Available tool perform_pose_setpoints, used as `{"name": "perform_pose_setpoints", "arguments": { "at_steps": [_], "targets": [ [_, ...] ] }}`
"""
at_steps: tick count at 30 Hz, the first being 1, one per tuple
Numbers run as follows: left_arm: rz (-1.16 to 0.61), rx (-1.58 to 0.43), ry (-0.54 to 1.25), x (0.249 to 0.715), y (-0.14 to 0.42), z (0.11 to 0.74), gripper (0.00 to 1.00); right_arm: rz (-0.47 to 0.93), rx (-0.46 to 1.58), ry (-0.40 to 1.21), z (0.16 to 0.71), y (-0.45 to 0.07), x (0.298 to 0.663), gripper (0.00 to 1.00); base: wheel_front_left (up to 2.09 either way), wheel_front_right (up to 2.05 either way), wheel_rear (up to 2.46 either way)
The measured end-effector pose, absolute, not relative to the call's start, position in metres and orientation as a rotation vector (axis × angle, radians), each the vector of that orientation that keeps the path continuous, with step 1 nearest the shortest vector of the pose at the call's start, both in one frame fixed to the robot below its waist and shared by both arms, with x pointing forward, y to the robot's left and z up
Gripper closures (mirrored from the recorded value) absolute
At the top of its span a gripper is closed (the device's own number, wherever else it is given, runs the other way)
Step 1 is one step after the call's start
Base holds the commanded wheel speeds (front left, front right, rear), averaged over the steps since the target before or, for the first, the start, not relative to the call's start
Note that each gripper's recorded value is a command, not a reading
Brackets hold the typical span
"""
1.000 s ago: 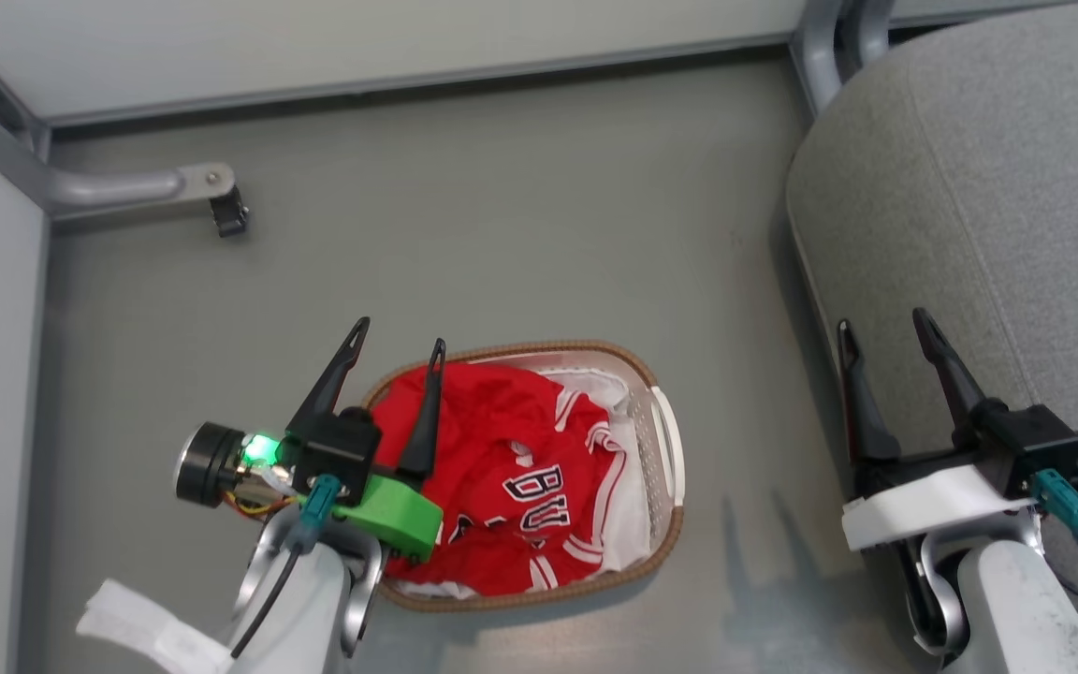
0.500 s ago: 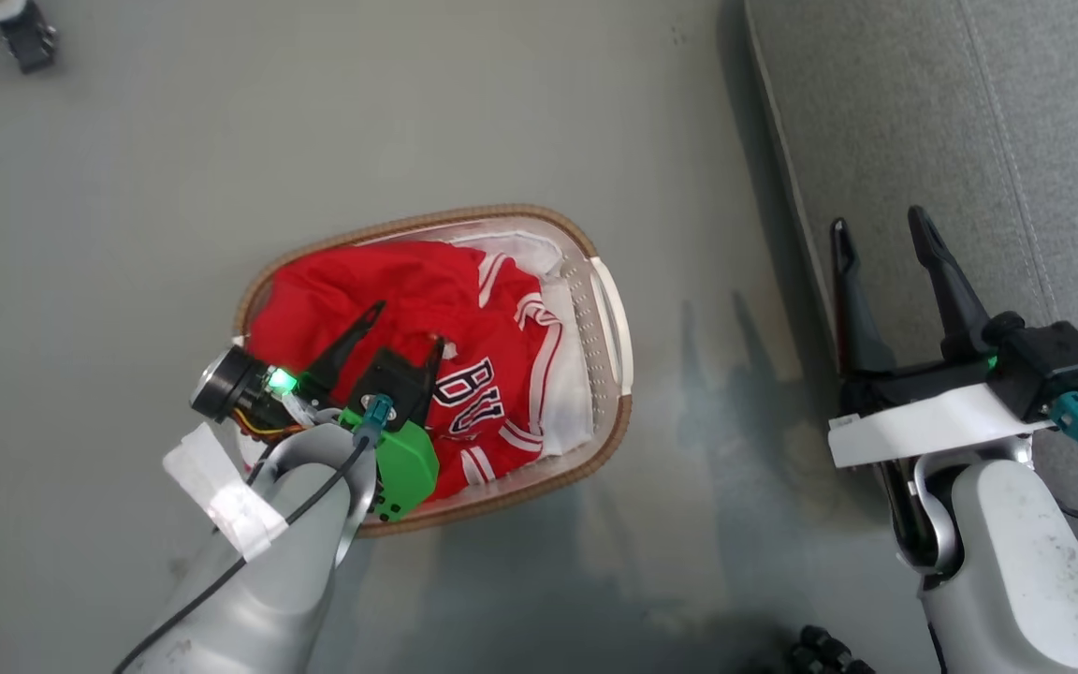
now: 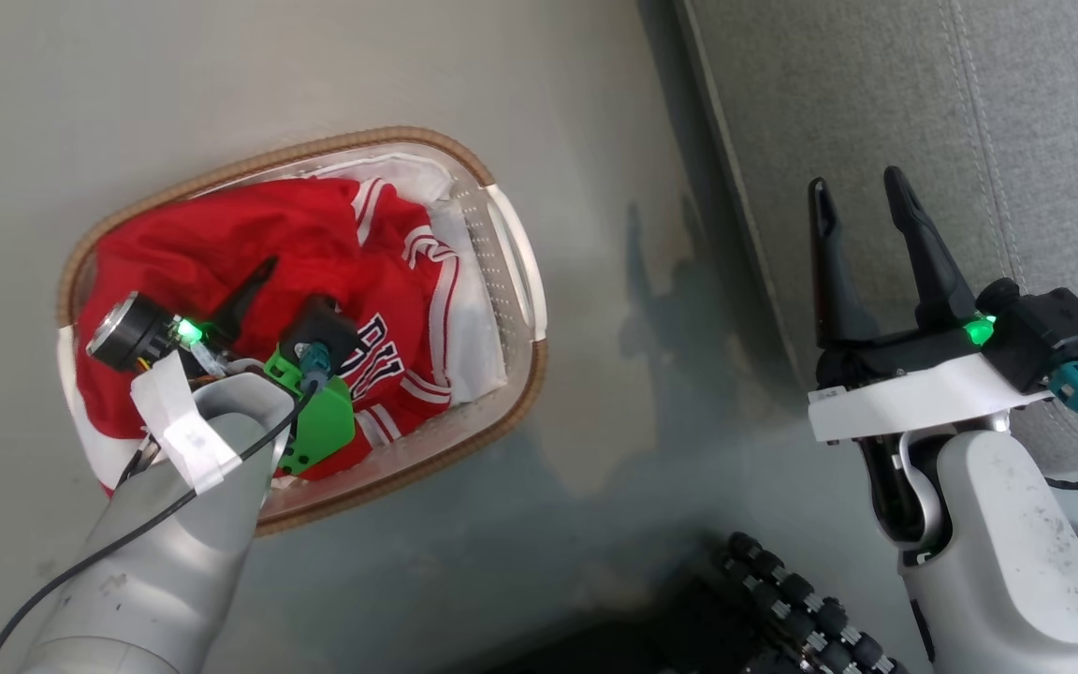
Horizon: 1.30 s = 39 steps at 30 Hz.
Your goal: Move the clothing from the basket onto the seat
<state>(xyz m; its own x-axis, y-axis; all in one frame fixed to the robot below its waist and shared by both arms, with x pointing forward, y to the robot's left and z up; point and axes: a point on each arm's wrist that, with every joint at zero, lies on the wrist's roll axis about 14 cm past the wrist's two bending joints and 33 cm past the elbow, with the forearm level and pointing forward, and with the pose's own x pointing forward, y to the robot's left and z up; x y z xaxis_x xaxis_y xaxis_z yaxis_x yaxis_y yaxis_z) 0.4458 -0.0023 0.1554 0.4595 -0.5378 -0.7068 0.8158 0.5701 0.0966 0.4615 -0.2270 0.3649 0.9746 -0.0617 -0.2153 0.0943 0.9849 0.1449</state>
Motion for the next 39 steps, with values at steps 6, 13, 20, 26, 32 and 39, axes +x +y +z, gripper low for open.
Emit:
{"name": "perform_pose_setpoints", "arguments": {
  "at_steps": [6, 13, 20, 26, 32, 39],
  "targets": [
    [-0.872, 0.495, 0.701, 0.446, -0.007, 0.132, 0.0, -0.117, 0.15, 0.244, 0.356, -0.24, 0.454, 0.0, 0.0, 0.0, 0.0],
    [-0.854, 0.488, 0.681, 0.452, -0.016, 0.123, 0.42, -0.145, 0.143, 0.265, 0.351, -0.249, 0.447, 0.0, 0.0, 0.0, 0.0],
    [-0.824, 0.462, 0.659, 0.459, -0.018, 0.133, 1.0, -0.141, 0.155, 0.262, 0.351, -0.246, 0.448, 0.0, 0.0, 0.0, 0.0],
    [-0.797, 0.405, 0.616, 0.468, -0.024, 0.155, 1.0, -0.128, 0.153, 0.245, 0.358, -0.243, 0.451, 0.0, 0.0, 0.0, 0.0],
    [-0.782, 0.285, 0.516, 0.472, -0.039, 0.201, 1.0, -0.117, 0.139, 0.209, 0.373, -0.241, 0.453, 0.0, 0.0, 0.0, 0.0],
    [-0.781, 0.2, 0.358, 0.475, -0.042, 0.268, 1.0, -0.106, 0.126, 0.188, 0.388, -0.236, 0.445, 0.0, 0.0, 0.0, 0.0]
  ]
}}
